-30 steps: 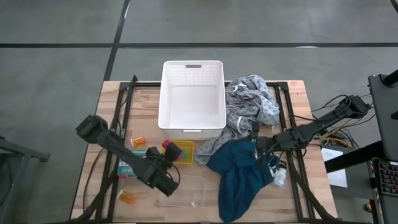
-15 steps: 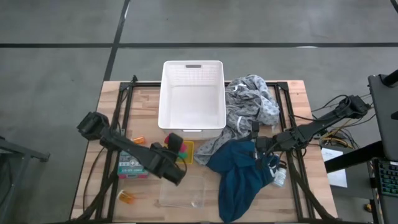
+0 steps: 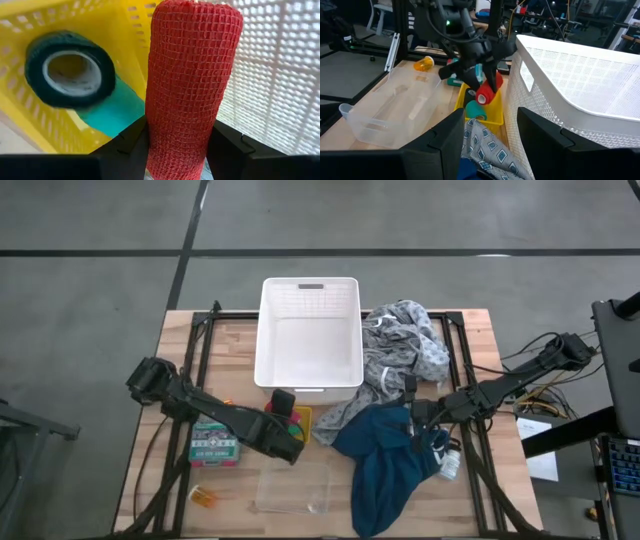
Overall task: Pick & Place Medicine items
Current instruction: Put the red bandage into the yellow bin, then put the top orange medicine bottle into the transparent bin
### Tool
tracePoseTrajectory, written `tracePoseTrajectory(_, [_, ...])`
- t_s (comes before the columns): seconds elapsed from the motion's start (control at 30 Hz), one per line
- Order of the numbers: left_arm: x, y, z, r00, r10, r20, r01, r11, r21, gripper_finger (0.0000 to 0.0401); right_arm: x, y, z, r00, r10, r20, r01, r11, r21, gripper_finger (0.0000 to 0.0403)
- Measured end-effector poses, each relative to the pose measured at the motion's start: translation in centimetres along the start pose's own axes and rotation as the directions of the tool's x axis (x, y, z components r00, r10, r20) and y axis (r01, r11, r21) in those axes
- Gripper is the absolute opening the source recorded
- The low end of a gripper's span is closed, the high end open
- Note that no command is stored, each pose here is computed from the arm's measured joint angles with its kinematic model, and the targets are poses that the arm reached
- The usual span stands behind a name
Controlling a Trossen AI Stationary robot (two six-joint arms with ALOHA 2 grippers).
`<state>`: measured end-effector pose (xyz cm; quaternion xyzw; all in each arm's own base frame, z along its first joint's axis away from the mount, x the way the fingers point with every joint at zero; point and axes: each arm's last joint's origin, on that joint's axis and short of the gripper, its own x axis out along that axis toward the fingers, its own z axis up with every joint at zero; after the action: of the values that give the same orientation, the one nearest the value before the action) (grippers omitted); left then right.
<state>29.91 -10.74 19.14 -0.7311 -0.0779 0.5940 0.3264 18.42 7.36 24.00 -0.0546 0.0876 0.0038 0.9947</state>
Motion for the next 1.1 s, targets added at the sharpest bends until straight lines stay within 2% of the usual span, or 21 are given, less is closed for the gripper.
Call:
tracePoseTrajectory(0.2, [1.1, 0.5, 0.3, 1.0, -0.003, -0.02, 0.002, 1.0, -0.024, 0.0171, 0.0, 0.0, 0.0, 1.0, 0.0, 0.0, 0.0, 1.0, 0.0, 0.0178])
tracePoseTrajectory(0.37, [1.2, 0.6, 0.5, 1.0, 0.009, -0.018, -0.009, 1.0, 0.005, 0.0185, 0.0, 0.0, 0.0, 1.0, 0.0, 0.0, 0.0, 1.0, 0.0, 0.018])
tracePoseTrajectory(0.53, [1.3, 0.4, 0.4, 1.0, 0.006, -0.027, -0.005, 0.999, 0.05, 0.0219, 0.0, 0.0, 0.0, 1.0, 0.0, 0.0, 0.0, 1.0, 0.0, 0.0178])
tracePoseTrajectory(0.8, [1.3, 0.4, 0.4, 1.0, 0.004, -0.026, -0.003, 0.999, 0.045, 0.0286, 0.0, 0.0, 0.0, 1.0, 0.0, 0.0, 0.0, 1.0, 0.0, 0.0178])
tracePoseTrajectory(1.1, [0.0, -0.4, 0.6, 0.997, 0.025, -0.073, -0.024, 0.999, 0.025, 0.0302, 0.0, 0.0, 0.0, 1.0, 0.0, 0.0, 0.0, 1.0, 0.0, 0.018])
